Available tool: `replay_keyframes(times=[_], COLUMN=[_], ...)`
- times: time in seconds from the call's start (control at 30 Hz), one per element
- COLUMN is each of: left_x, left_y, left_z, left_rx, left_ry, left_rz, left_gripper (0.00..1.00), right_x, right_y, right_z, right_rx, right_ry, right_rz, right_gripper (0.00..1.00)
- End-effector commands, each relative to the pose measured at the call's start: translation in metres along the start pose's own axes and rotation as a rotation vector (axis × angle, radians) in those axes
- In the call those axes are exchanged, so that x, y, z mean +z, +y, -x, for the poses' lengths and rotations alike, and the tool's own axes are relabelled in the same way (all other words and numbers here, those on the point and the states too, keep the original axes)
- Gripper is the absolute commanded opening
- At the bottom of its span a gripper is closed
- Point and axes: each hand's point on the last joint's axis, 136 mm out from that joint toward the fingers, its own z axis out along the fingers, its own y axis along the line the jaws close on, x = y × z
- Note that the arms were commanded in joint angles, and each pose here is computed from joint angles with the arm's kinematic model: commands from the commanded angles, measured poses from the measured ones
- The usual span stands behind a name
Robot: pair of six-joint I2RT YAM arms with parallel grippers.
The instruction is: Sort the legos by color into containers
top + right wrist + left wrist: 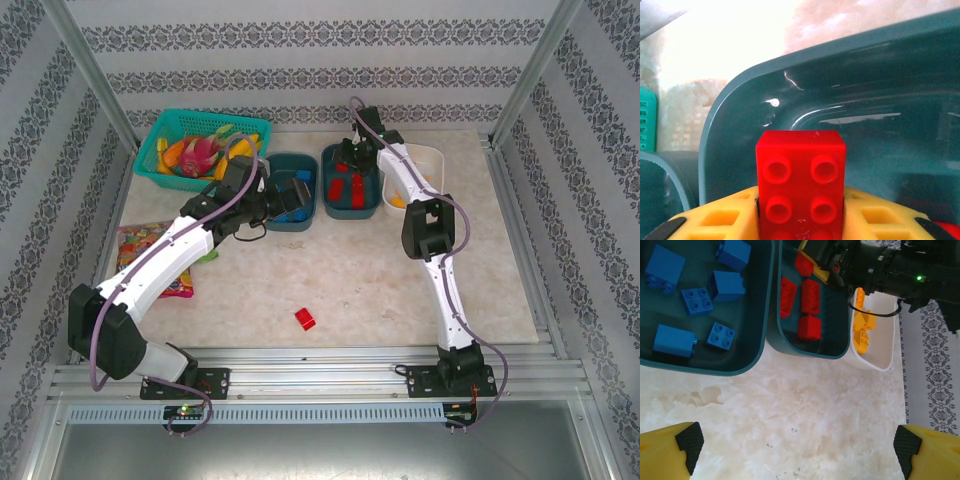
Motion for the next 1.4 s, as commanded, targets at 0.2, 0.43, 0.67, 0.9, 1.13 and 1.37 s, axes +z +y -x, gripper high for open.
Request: replay_keyframes(times=[0.2, 0.43, 0.67, 0.9, 1.13, 1.37], left_x=[-0.015, -0.046, -0.083, -0.124, -0.163, -0.179], left_y=[-0.013, -0.002, 0.036, 0.055, 0.072, 0.086], left_z=[0.016, 0.003, -0.044, -0.100, -0.157, -0.177], left_rx=[0.020, 0.020, 0.050, 0.080, 0.035, -0.010], left_ry=[-0.051, -0.055, 0.013, 0.139, 0.264, 0.273], left_rz=[-0.052, -0.029, 0.027, -0.019, -0.090, -0.098], left_gripper=[1.00, 1.00, 1.00, 1.00, 1.00, 1.00], right_x=[-0.041, -0.112, -0.143, -0.173, -0.188, -0.169], right_y=[0.038, 0.076, 0.090, 0.074, 0.052, 0.048], right_z=[0.022, -0.002, -0.129, -0.286, -0.398, -0.450], right_rx=[-0.010, -0.162, -0.363, -0.616, -0.803, -0.918], right_ry=[-0.052, -0.109, -0.036, 0.125, 0.277, 0.368], right_rz=[0.113, 0.104, 0.089, 0.031, -0.025, -0.100], right_gripper=[0.59, 0.57, 0.60, 0.69, 0.74, 0.77])
